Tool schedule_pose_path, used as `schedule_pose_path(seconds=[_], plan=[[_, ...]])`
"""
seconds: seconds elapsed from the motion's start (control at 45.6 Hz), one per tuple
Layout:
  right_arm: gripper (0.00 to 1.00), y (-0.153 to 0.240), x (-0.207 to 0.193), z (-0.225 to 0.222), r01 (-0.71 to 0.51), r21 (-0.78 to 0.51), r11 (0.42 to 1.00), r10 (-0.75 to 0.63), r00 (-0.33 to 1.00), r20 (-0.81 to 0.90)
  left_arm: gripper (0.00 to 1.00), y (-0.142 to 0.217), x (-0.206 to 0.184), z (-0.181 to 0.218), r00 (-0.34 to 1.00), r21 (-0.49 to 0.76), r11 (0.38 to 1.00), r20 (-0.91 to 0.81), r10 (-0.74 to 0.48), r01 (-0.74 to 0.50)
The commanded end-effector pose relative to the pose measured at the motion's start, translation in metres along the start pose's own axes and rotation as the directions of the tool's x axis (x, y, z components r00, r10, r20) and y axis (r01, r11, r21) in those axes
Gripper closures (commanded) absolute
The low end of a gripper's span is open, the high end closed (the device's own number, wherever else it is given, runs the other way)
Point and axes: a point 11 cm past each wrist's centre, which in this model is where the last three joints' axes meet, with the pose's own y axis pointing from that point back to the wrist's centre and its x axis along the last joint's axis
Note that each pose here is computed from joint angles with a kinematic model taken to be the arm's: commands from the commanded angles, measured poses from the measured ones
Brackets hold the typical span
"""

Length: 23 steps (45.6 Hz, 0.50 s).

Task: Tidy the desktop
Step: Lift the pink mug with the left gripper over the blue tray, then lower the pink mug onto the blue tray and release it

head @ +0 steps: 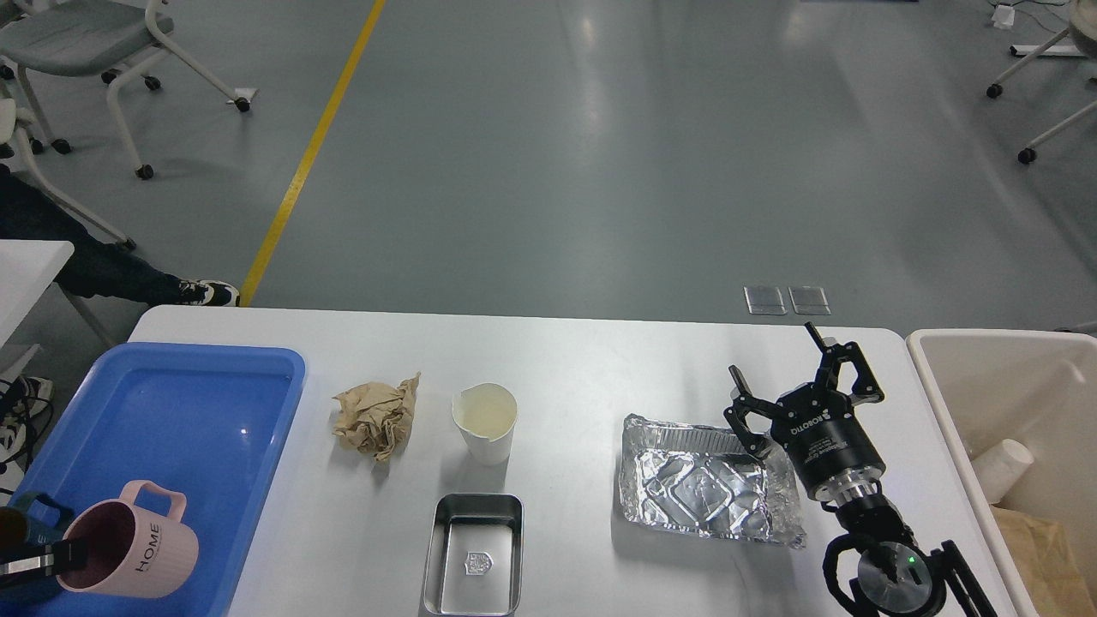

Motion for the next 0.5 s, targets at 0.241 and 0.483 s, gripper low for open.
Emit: schedule_pose_path(seconds=[0.241, 0.483], plan=[[0.00, 0.001, 0.001, -0.001, -0.003, 0.003, 1.000, 0.003, 1.000, 0.000, 1.00, -0.010, 0.001, -0.026, 0.999, 0.076, 0.996, 0.007, 0.036, -0.036], [0.00, 0.001, 0.001, -0.001, -0.002, 0.006, 1.000, 0.002, 1.000, 0.003, 1.00, -0.027, -0.008, -0.023, 0.999, 0.059, 0.998, -0.019, 0.029, -0.027]])
